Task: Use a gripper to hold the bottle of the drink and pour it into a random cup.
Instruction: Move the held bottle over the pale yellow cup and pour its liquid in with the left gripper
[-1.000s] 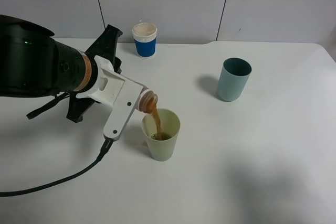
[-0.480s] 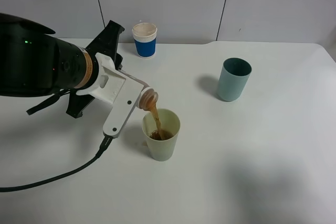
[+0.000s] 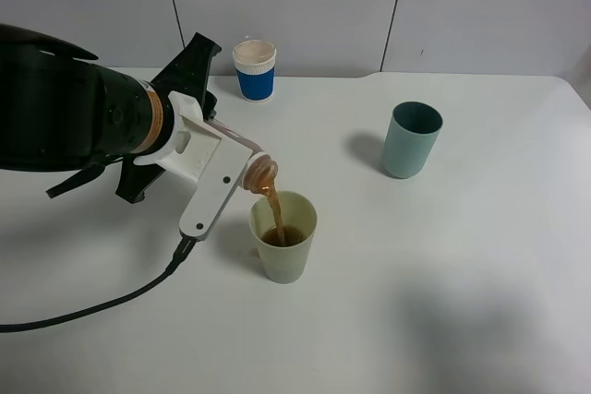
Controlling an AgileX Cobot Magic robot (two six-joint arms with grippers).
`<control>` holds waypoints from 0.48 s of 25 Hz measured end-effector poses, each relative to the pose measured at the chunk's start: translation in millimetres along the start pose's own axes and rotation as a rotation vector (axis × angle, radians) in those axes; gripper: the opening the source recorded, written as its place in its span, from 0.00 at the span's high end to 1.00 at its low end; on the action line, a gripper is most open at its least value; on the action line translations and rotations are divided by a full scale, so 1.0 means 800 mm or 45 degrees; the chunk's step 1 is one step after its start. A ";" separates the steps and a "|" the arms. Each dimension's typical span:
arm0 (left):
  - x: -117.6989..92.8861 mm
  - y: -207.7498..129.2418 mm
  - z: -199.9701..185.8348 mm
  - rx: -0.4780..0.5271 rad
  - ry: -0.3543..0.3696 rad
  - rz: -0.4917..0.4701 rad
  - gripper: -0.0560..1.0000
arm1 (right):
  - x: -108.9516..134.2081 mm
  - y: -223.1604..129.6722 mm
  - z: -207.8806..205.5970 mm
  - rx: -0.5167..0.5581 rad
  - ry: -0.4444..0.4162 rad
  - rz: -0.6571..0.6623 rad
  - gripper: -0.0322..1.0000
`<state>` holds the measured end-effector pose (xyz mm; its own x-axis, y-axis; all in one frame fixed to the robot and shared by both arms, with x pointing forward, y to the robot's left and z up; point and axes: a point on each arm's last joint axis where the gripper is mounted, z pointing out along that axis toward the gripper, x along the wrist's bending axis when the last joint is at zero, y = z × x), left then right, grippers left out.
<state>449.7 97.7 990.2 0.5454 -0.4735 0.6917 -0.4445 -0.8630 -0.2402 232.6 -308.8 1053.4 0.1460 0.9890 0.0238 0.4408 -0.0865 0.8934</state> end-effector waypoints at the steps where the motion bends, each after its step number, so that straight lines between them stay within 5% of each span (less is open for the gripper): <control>1: 0.000 0.000 0.000 0.001 0.003 0.004 0.63 | 0.000 0.000 0.000 0.000 0.000 0.000 0.00; 12: 0.001 0.009 -0.005 -0.003 0.022 0.027 0.63 | 0.000 0.000 0.000 0.000 0.000 0.000 0.00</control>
<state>444.0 91.7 991.5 0.5232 -0.4885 0.6983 -0.4577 -0.8523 -0.2533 232.6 -308.8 1053.4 0.1460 0.9890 0.0238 0.4408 -0.0865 0.8934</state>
